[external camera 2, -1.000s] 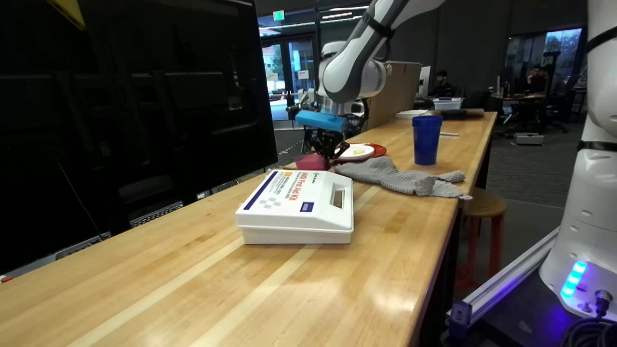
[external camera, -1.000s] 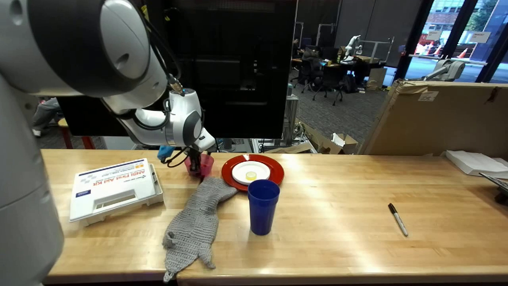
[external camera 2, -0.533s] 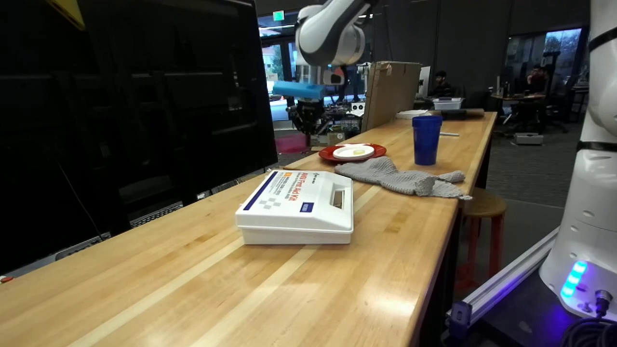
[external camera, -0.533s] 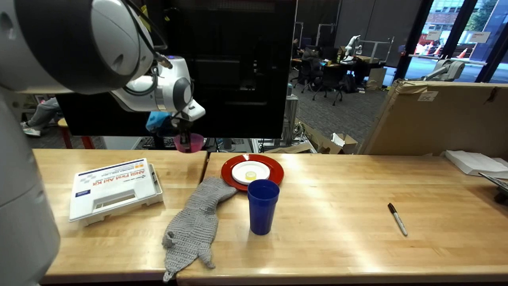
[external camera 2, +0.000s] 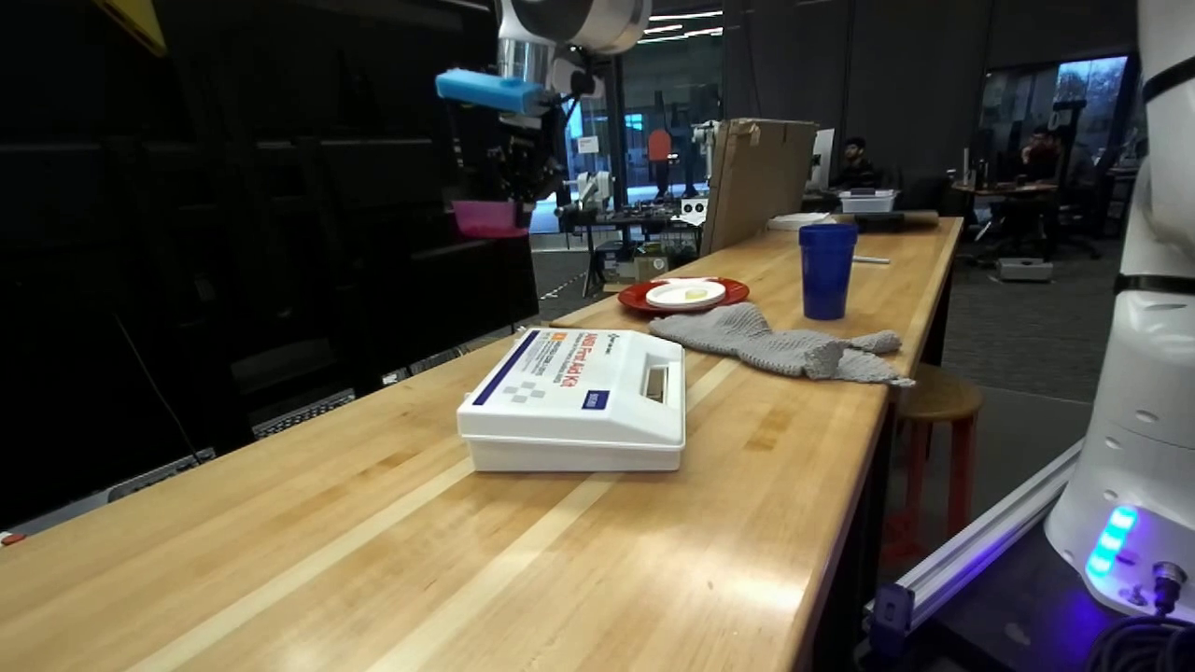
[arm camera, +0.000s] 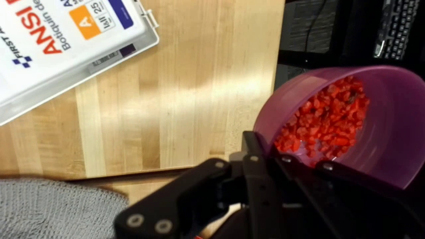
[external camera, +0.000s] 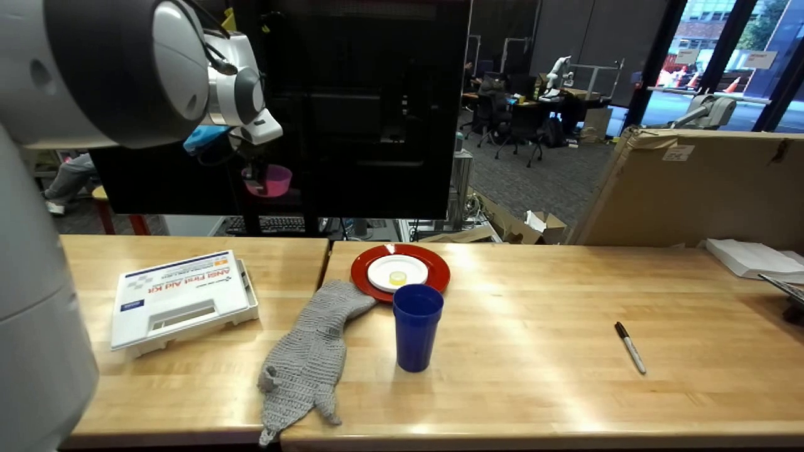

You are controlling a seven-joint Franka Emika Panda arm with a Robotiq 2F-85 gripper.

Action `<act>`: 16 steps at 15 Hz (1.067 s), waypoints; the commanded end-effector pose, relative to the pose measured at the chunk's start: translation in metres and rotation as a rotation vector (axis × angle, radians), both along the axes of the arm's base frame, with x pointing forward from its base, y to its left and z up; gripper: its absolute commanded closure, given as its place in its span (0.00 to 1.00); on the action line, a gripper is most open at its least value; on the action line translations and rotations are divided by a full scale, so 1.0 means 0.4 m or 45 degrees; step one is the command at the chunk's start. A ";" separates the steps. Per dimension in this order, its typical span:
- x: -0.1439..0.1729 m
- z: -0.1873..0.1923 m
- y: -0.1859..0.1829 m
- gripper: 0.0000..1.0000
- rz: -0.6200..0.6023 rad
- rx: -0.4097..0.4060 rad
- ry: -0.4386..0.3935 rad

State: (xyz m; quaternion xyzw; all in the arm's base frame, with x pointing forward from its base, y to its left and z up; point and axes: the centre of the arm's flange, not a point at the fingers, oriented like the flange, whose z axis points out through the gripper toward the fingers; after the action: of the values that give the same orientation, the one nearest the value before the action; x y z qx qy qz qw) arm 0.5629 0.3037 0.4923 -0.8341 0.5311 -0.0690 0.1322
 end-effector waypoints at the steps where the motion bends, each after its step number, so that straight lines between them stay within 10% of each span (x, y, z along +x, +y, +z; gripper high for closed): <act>1: -0.007 0.095 -0.014 0.99 -0.165 0.011 -0.031; 16: -0.213 0.178 -0.139 0.99 -0.772 -0.050 0.014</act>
State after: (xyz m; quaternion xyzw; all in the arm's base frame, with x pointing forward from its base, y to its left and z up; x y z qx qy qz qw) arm 0.5101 0.2638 0.5701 -0.6878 0.7127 -0.1078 0.0858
